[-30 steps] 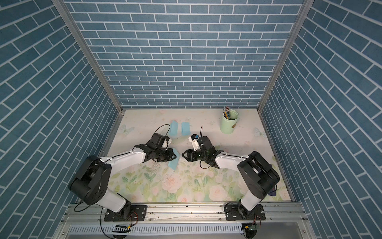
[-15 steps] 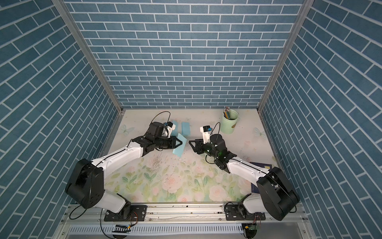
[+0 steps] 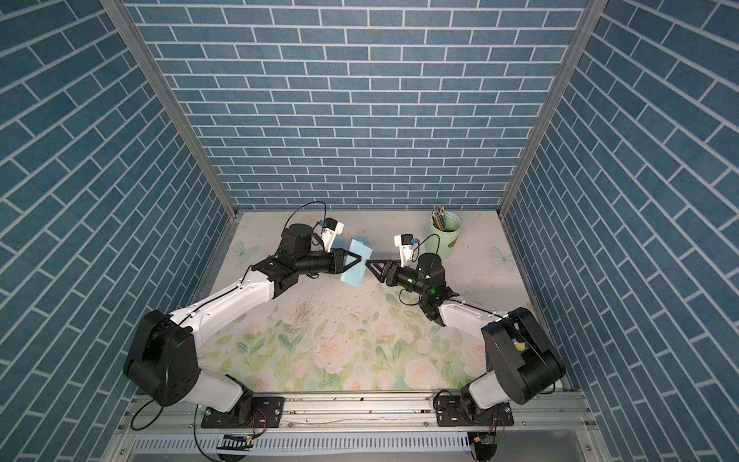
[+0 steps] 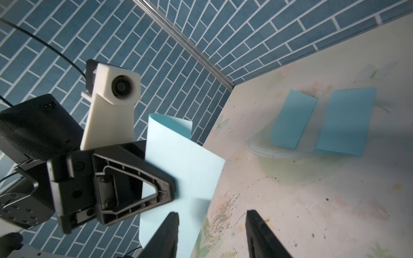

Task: Fold the square paper along the opposite sides
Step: Pick up the paper from the center of the board.

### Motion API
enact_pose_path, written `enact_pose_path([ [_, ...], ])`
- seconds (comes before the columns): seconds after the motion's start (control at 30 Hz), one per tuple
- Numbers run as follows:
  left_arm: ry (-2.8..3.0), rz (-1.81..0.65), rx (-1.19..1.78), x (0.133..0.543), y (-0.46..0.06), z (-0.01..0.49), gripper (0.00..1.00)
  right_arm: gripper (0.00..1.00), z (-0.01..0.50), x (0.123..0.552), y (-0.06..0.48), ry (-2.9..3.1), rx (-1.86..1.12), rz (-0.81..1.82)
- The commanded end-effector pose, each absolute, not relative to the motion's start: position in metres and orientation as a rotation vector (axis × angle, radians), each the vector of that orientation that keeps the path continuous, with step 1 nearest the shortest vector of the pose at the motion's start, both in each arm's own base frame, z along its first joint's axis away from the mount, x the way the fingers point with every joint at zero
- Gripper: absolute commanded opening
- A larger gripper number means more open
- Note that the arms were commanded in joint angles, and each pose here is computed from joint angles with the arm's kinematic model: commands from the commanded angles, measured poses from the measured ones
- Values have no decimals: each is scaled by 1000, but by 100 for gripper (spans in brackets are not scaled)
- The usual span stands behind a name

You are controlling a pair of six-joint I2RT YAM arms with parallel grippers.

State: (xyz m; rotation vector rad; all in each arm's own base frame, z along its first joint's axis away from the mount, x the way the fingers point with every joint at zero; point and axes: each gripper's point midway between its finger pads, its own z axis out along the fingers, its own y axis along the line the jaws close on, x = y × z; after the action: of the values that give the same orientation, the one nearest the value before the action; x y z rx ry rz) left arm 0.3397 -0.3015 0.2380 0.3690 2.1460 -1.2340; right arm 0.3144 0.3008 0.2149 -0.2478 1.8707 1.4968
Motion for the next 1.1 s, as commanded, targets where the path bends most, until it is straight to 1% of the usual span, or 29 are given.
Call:
enact_pose_path([
  [0.0,2081,-1256,390,337,-301,257,15,52,234,307,309,1789,-260,1633],
  [0.07,2079,-1256,389,337,-301,257,15,50,234,307,312,1784,-257,1658],
  [0.23,2097,-1217,375,338,-297,250,16,39,242,305,317,1763,-267,1700],
  [0.4,2115,-1190,375,338,-294,243,16,28,238,306,317,1780,-255,1696],
  [0.5,2116,-1183,373,338,-293,242,15,19,237,306,317,1785,-251,1698],
  [0.6,2116,-1176,373,339,-292,242,16,12,238,307,318,1782,-251,1696],
  [0.73,2117,-1171,373,339,-292,242,16,0,241,308,319,1776,-254,1699],
  [0.87,2119,-1157,369,340,-290,241,18,0,244,308,318,1768,-266,1691],
  [0.9,2118,-1153,366,341,-289,241,20,0,245,308,317,1767,-276,1681],
  [0.93,2113,-1153,369,342,-289,243,25,0,247,307,317,1763,-295,1667],
  [0.97,2103,-1153,366,343,-286,246,32,0,248,306,317,1763,-316,1651],
  [1.0,2091,-1155,361,345,-283,252,43,0,248,306,316,1763,-346,1624],
  [1.07,2045,-1172,341,350,-271,267,60,0,254,305,316,1761,-415,1577],
])
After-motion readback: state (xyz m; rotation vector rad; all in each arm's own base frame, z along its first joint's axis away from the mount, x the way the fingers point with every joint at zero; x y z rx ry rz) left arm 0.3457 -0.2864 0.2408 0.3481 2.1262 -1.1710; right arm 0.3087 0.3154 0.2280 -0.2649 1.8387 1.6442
